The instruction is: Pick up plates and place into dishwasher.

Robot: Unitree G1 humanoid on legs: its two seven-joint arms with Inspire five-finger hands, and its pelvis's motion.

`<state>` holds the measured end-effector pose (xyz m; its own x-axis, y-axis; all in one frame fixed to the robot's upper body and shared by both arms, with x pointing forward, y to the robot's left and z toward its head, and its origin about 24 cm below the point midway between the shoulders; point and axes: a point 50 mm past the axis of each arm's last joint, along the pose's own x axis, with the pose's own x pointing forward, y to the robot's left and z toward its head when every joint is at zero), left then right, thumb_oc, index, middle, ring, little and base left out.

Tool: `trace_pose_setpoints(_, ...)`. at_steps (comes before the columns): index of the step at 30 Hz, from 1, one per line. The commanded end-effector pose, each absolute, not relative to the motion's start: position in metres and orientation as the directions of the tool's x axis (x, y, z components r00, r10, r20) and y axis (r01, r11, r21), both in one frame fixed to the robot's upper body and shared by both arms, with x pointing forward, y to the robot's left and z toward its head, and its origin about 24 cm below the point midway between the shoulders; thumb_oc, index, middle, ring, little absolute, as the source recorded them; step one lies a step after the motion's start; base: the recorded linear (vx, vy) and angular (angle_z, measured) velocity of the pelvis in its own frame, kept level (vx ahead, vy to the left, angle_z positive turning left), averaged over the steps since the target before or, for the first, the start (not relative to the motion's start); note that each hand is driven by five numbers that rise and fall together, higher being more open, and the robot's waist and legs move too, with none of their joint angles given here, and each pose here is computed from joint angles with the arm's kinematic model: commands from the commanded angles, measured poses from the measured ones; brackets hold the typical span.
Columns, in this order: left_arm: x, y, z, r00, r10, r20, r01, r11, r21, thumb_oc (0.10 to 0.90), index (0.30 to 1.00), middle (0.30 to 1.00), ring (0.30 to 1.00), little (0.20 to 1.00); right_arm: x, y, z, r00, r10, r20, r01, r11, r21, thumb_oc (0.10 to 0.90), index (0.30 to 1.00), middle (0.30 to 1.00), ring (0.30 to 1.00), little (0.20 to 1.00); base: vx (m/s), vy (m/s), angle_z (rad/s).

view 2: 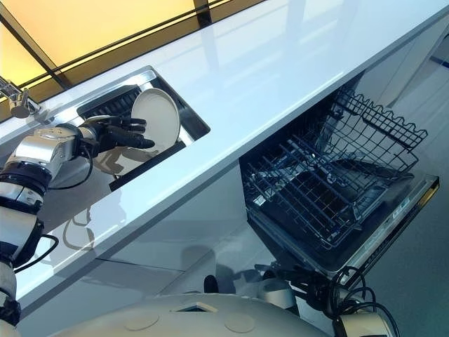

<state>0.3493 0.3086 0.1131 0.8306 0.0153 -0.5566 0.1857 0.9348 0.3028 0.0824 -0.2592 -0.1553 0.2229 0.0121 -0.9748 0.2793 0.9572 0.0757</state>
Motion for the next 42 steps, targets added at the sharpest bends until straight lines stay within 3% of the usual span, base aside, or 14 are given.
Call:
trace_pose_setpoints(1, 0.366, 0.335, 0.228, 0.981, 0.145, -0.130, -0.095, 0.939, 0.330, 0.800, 0.900, 0.900, 0.900, 0.900, 0.053, -0.260, -0.159, 0.118, 0.015, -0.993, 0.285, 0.957, 0.048, 0.800, 0.900, 0.900, 0.900, 0.900, 0.00, 0.000, 0.00)
trace_pose_setpoints(8, 0.364, 0.336, 0.267, 0.965, 0.244, 0.097, -0.261, 0.865, 0.428, 0.800, 0.900, 0.900, 0.900, 0.900, 0.049, -0.259, -0.160, 0.110, 0.019, -0.994, 0.284, 0.958, 0.050, 0.800, 0.900, 0.900, 0.900, 0.900, 0.00, 0.000, 0.00)
trace_pose_setpoints(10, 0.360, 0.336, 0.285, 0.928, 0.293, 0.228, -0.365, 0.831, 0.419, 0.800, 0.900, 0.900, 0.900, 0.900, 0.049, -0.259, -0.160, 0.107, 0.022, -0.994, 0.282, 0.958, 0.052, 0.800, 0.900, 0.900, 0.900, 0.900, 0.00, 0.000, 0.00)
trace_pose_setpoints(15, 0.353, 0.334, 0.298, 0.882, 0.323, 0.344, -0.443, 0.818, 0.366, 0.800, 0.900, 0.900, 0.900, 0.900, 0.046, -0.258, -0.161, 0.096, 0.027, -0.995, 0.283, 0.958, 0.054, 0.800, 0.900, 0.900, 0.900, 0.900, 0.00, 0.000, 0.00)
trace_pose_setpoints(30, 0.360, 0.334, 0.269, 0.934, 0.305, 0.186, -0.356, 0.750, 0.558, 0.800, 0.900, 0.900, 0.900, 0.900, 0.039, -0.262, -0.160, 0.075, 0.015, -0.997, 0.246, 0.969, 0.033, 0.800, 0.900, 0.900, 0.900, 0.900, 0.04, 0.015, 0.00)
trace_pose_setpoints(42, 0.368, 0.336, 0.267, 0.924, 0.370, 0.095, -0.357, 0.751, 0.556, 0.800, 0.900, 0.900, 0.900, 0.900, 0.036, -0.270, -0.158, 0.101, -0.008, -0.995, 0.255, 0.967, 0.018, 0.800, 0.900, 0.900, 0.900, 0.900, 0.06, 0.027, -0.09)
